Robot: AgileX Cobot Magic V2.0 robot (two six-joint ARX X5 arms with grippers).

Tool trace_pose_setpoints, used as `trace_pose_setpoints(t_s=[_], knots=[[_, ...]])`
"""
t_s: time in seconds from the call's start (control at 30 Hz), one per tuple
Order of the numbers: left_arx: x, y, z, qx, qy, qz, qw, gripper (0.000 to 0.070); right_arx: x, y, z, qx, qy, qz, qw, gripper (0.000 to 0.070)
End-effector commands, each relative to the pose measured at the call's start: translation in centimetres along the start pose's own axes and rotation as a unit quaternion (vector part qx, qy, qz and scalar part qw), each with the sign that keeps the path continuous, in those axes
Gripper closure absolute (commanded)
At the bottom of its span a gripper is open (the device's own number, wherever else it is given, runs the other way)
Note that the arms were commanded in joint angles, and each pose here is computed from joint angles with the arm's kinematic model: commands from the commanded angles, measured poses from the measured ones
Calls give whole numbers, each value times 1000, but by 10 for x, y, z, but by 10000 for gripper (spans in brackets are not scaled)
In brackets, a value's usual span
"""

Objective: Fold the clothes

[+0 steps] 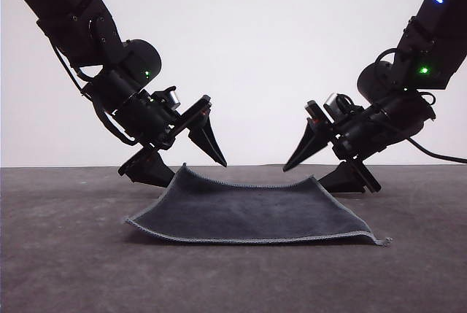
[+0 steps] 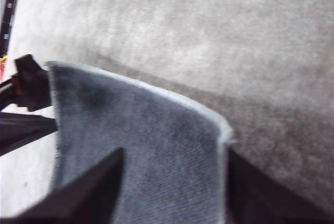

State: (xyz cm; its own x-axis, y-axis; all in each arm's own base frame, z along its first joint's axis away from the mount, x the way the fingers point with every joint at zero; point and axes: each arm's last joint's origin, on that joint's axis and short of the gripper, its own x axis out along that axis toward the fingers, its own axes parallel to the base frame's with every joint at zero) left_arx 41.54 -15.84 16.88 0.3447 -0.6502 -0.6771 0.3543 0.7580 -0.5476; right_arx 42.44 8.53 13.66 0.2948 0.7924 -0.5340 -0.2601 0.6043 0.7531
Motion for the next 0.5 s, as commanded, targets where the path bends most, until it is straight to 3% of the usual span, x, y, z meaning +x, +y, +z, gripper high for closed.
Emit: trace_pose_setpoints(t_s=[0.0,0.07,0.1,0.2,0.47], knots=[[7,4,1,-1,1,-2,1000,443,9,-8,-1,10,5,-6,1000,545],[6,6,2,-3,-1,-1,1000,629,8,-9,-1,12,3,-15,1000,605],[5,6,3,-3,-2,-1,1000,690,9,-9,-1,12,2,-18,1000,636],[5,7,4,-3,-9,-1,1000,699,9,-9,-1,11,0,-26,1000,693],[1,11,7,-5,-14,1,1000,699,7,-6,2,4,-5,-24,1000,695]])
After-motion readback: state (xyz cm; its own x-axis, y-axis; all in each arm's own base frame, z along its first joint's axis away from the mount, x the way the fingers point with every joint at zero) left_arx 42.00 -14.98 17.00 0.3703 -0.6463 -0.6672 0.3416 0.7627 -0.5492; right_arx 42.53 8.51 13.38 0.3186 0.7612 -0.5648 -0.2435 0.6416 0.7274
